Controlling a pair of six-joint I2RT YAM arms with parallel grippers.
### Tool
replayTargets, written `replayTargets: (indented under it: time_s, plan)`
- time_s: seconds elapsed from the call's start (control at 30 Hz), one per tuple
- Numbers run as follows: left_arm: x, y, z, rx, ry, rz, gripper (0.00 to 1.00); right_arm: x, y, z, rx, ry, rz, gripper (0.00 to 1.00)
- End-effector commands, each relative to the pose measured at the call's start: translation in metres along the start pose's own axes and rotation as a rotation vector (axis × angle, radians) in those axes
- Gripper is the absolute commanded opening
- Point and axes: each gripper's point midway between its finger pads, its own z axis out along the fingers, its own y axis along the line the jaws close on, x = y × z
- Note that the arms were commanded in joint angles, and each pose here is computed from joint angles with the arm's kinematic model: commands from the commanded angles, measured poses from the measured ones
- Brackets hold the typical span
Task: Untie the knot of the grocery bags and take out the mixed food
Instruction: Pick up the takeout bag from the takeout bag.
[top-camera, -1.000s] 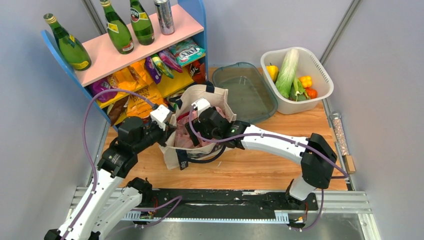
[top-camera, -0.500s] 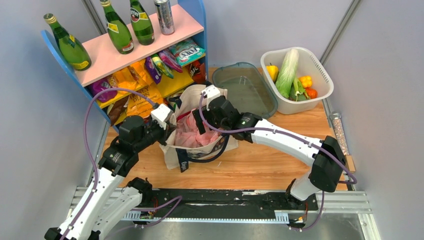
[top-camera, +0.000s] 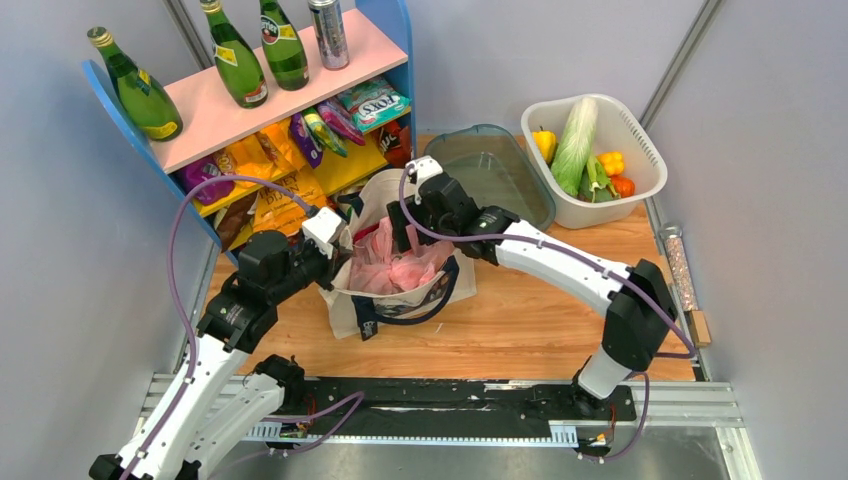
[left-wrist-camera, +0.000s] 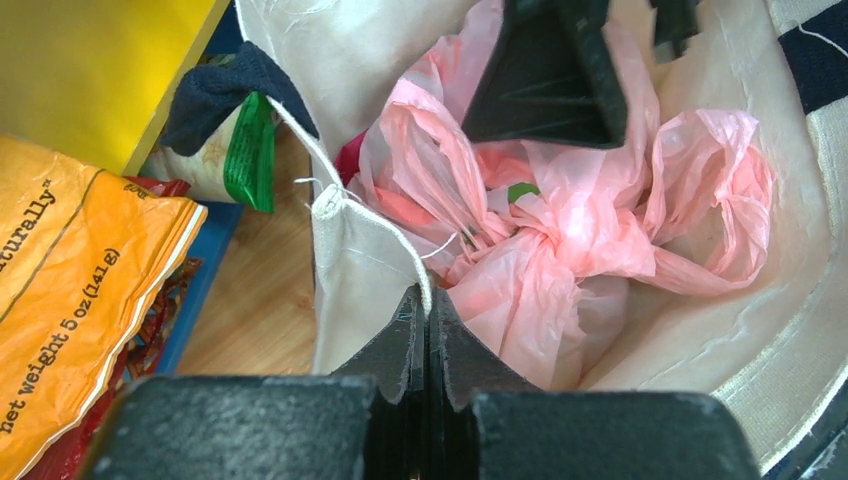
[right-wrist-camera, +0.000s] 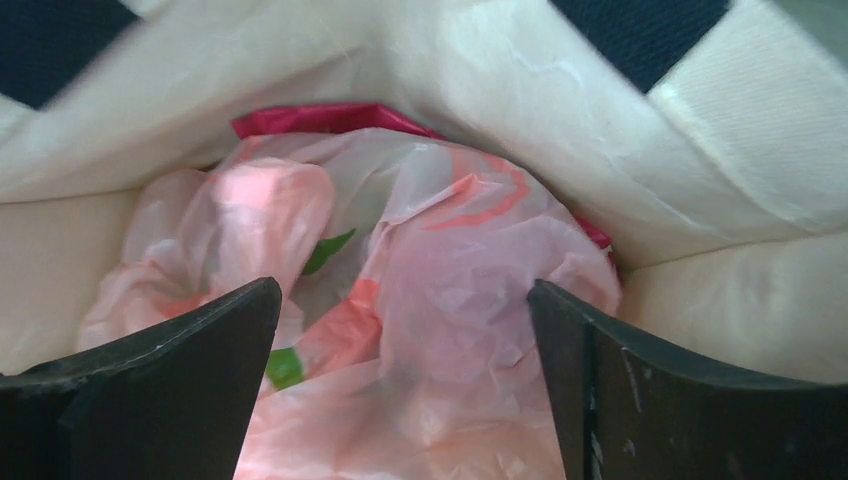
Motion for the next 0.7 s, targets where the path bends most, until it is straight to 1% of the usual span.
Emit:
replayTargets:
  time_s: [0.0,0.1,0.23,0.3,0.37,0.43,0.47,0.53,0.6,0.67]
  plan:
    - [-0.028,-0.001,0.000,0.011,-0.107,0.053,0.00,0.026,0.019,0.017,-0.123,0.115,-0.013,1.00]
    - [-0.028,-0.001,0.000,0.011,-0.107,0.054,0.00,0.047,0.050,0.020,-0.294,0.200,-0.013,1.00]
    - [-0.027,0.000,0.001,0.012,-0.103,0.054,0.00,0.064,0.095,0.016,-0.478,0.253,-0.018,1.00]
    - [-0.027,0.000,0.001,0.011,-0.101,0.055,0.00,0.073,0.110,0.015,-0.526,0.276,-0.019,1.00]
    - [-0.026,0.000,0.001,0.009,-0.100,0.054,0.00,0.085,0.113,0.020,-0.520,0.300,-0.022,1.00]
    - [-0.026,0.001,0.001,0.008,-0.100,0.055,0.00,0.095,0.108,0.027,-0.471,0.313,-0.027,1.00]
    - [-0.026,0.000,0.001,0.008,-0.099,0.055,0.00,0.100,0.101,0.033,-0.410,0.312,-0.035,1.00]
    - [-0.026,0.000,0.001,0.008,-0.099,0.055,0.00,0.109,0.072,0.048,-0.210,0.295,-0.071,1.00]
    - [-0.026,0.001,0.001,0.005,-0.101,0.055,0.00,0.125,0.043,0.059,-0.044,0.322,-0.109,1.00]
    - [-0.026,0.002,0.002,0.001,-0.098,0.056,0.00,0.140,0.025,0.065,0.050,0.341,-0.122,1.00]
